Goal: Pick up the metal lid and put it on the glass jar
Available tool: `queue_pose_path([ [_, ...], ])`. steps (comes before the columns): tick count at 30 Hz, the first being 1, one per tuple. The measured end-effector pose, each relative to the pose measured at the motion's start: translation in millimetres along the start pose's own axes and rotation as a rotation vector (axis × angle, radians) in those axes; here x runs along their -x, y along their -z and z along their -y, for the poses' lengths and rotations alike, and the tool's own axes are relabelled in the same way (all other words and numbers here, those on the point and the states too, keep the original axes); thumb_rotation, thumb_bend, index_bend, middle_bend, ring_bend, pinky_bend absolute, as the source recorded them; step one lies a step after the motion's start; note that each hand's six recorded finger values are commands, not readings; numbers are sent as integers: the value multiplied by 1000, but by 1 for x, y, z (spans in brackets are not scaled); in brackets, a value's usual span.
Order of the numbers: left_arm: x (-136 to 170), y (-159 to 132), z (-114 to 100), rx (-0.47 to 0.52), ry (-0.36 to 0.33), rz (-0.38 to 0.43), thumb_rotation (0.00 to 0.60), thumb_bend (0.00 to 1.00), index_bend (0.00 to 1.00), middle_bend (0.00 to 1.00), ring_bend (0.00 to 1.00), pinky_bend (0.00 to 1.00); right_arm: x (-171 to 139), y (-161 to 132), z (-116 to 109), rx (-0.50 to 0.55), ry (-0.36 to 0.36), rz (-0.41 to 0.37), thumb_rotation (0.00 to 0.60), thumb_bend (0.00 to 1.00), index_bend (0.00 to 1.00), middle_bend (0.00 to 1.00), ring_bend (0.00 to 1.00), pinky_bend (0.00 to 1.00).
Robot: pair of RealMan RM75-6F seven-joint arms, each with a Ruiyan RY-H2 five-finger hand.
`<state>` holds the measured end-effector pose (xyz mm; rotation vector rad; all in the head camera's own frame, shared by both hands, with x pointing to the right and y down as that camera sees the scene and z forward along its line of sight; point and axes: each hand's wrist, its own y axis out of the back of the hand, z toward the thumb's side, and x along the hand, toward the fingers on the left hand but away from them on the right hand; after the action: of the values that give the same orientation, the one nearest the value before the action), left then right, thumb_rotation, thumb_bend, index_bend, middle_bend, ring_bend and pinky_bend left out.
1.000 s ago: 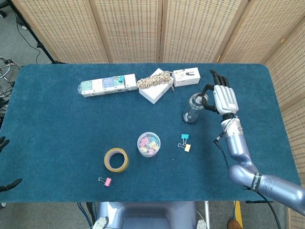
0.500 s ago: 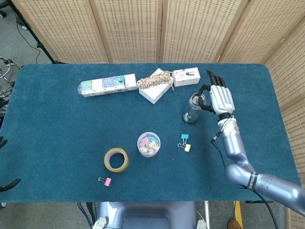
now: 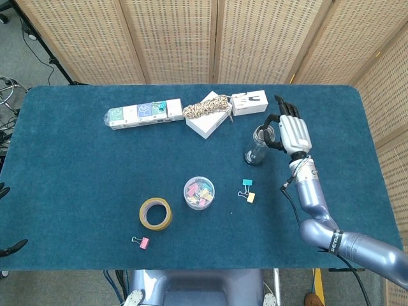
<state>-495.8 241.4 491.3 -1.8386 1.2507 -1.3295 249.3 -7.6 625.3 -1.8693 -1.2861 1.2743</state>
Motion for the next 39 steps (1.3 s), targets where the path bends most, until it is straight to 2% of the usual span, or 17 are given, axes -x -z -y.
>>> queue_pose_path([
  [4, 0, 0, 0, 1, -2, -1, 600, 87, 0, 0, 0, 0, -1, 0, 1, 7, -6, -3, 600, 629, 641, 0, 0, 0],
  [6, 0, 0, 0, 0, 0, 0, 600, 87, 0, 0, 0, 0, -1, -1, 2, 7, -8, -7, 600, 629, 599, 0, 0, 0],
  [10, 0, 0, 0, -1, 0, 1, 600, 87, 0, 0, 0, 0, -1, -3, 1, 8, -8, -14, 600, 629, 446, 0, 0, 0],
  [13, 0, 0, -1, -1, -3, -1, 600, 87, 0, 0, 0, 0, -2, -4, 1, 0, -7, -20, 600, 629, 394, 0, 0, 0],
  [24, 0, 0, -1, 1, -2, 2, 600, 87, 0, 0, 0, 0, -6, -4, -5, -8, 0, -29, 600, 629, 384, 0, 0, 0],
  [33, -1, 0, 0, -3, 6, 1, 600, 87, 0, 0, 0, 0, -20, -15, -26, -23, 25, -86, 600, 628, 371, 0, 0, 0],
  [39, 1, -2, 1, -8, 5, 5, 600, 86, 0, 0, 0, 0, -32, -9, -29, -69, -54, -93, 600, 629, 276, 0, 0, 0],
])
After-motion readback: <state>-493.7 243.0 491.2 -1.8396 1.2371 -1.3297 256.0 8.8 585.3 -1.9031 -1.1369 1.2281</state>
